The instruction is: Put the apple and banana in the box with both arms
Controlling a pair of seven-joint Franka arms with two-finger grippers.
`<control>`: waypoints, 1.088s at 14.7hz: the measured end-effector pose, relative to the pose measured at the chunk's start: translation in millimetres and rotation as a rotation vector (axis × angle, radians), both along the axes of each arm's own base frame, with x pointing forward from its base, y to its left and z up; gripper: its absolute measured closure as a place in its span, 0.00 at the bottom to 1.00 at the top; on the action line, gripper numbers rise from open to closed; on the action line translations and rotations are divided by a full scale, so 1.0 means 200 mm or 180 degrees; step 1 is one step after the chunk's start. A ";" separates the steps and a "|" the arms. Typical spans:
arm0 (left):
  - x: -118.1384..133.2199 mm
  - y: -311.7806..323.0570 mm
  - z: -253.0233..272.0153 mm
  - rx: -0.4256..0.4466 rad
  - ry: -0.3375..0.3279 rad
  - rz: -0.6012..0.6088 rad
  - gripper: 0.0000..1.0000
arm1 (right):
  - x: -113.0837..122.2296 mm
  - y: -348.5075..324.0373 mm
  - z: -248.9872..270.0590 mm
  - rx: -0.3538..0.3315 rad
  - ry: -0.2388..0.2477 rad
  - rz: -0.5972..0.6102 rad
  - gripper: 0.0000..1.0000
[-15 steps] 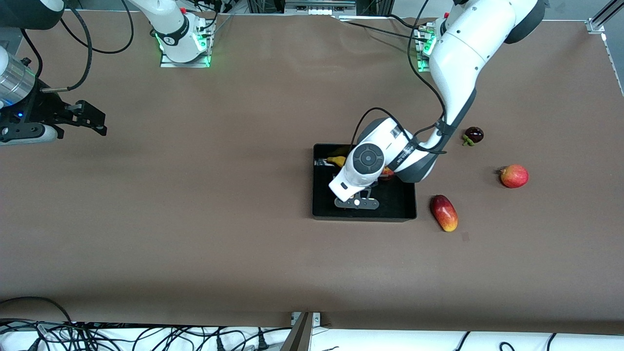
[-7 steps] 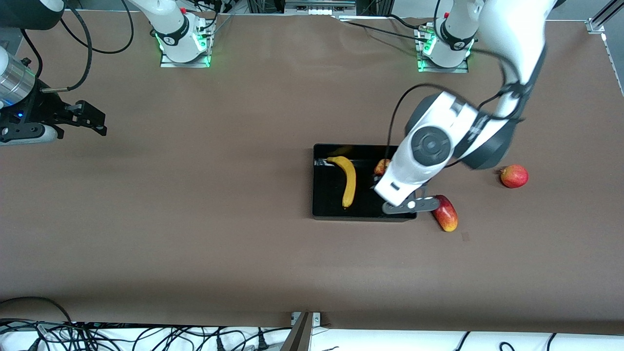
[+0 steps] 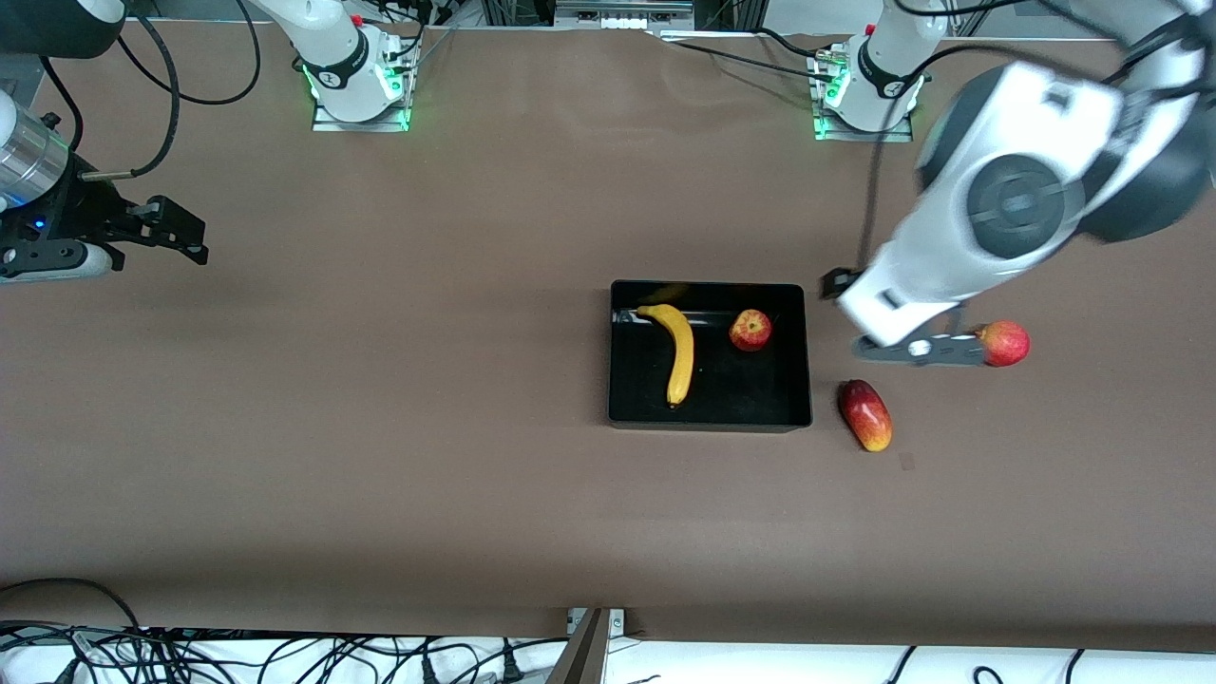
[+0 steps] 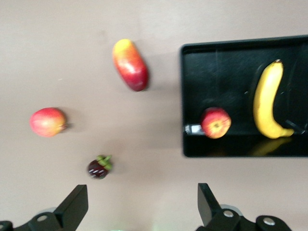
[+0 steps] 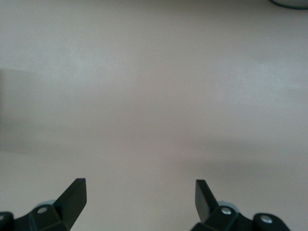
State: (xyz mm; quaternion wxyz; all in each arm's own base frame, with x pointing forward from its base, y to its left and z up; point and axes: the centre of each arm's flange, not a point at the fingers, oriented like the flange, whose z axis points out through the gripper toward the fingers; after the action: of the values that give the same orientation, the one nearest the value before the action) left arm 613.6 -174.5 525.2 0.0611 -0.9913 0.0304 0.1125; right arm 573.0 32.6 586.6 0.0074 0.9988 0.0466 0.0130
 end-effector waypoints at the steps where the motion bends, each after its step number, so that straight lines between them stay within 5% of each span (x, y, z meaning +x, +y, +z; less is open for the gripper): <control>1: -0.01 0.09 0.07 -0.0051 0.0005 -0.0030 0.00 | 0.00 0.00 0.00 0.0000 0.0000 0.0000 0.00; 5: -0.07 0.44 0.30 -0.0244 -0.0127 -0.0100 0.00 | 0.00 0.00 0.00 0.0000 0.0000 -0.0001 0.00; 10: -0.25 0.71 0.42 -0.0232 -0.0649 -0.0002 0.00 | 0.00 0.00 0.00 0.0000 0.0000 -0.0002 0.00; 16: -0.34 0.67 0.39 -0.0356 -0.0593 -0.0005 0.00 | 0.00 0.00 0.00 0.0000 0.0000 -0.0003 0.00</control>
State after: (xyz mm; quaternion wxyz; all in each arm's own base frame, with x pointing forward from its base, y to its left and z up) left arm 546.4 -41.2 603.0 0.0083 -0.9993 0.0317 0.0179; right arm 573.0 32.1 586.6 0.0074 0.9988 0.0462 0.0130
